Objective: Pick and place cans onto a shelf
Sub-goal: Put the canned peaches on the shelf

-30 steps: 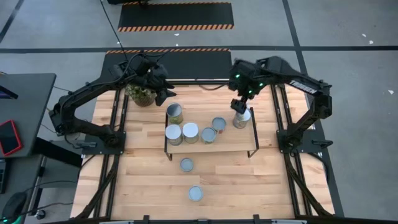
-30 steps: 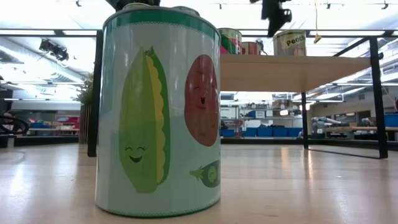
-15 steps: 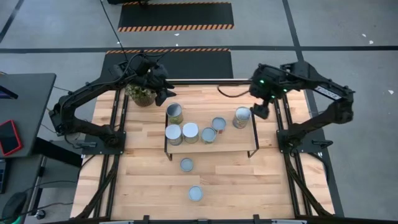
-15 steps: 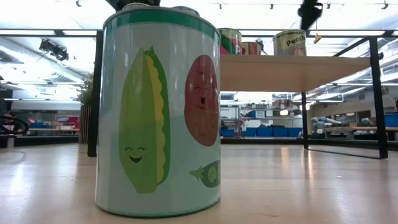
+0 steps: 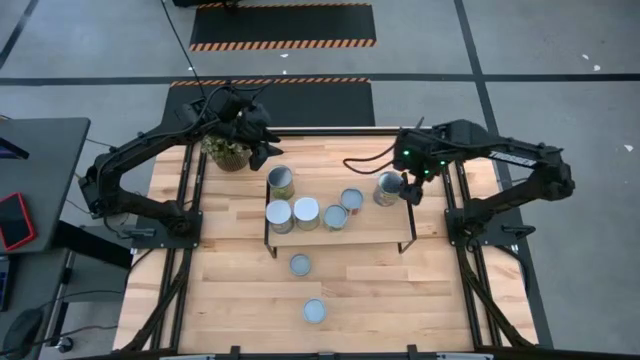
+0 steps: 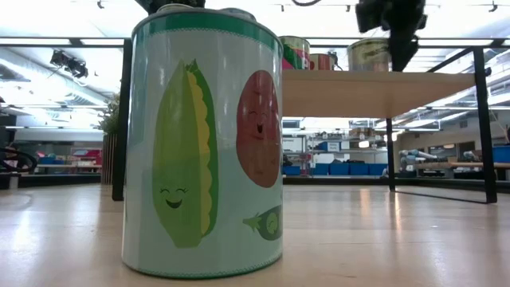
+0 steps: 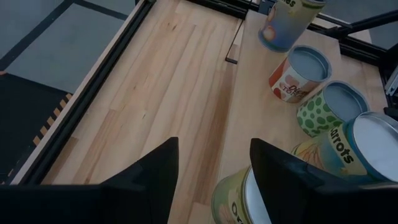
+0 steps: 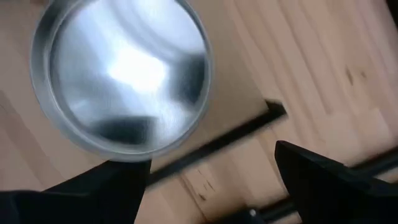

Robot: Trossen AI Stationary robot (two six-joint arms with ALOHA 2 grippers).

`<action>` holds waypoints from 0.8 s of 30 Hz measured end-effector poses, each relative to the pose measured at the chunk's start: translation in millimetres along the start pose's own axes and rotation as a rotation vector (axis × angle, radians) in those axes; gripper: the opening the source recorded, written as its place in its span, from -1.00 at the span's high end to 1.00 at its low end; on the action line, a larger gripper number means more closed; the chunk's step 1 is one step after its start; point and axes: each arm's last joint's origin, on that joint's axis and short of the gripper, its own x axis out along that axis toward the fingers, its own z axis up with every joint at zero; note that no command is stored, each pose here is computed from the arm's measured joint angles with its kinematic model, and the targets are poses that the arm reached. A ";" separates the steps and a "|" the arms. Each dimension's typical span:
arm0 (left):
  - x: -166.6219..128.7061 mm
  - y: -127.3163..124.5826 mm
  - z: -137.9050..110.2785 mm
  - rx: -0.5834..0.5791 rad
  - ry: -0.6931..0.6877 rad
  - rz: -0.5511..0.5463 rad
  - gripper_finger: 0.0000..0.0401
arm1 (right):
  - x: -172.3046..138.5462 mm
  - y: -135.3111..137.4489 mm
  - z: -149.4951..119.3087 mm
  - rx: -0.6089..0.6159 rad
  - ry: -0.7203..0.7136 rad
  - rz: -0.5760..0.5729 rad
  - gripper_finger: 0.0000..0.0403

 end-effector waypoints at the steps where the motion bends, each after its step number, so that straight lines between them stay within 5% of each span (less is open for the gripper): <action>1: 0.0 0.0 -0.1 0.000 0.001 0.000 -0.02 | 3.1 1.1 4.2 0.000 -0.007 0.002 -0.73; 18: -0.1 -0.4 -4.0 0.009 0.040 -0.004 -0.02 | 30.6 13.0 49.8 -0.050 -0.167 0.059 -0.73; 24: -0.1 -0.4 -4.2 0.011 0.042 -0.004 -0.02 | 20.1 10.8 41.4 -0.085 -0.067 0.032 -0.73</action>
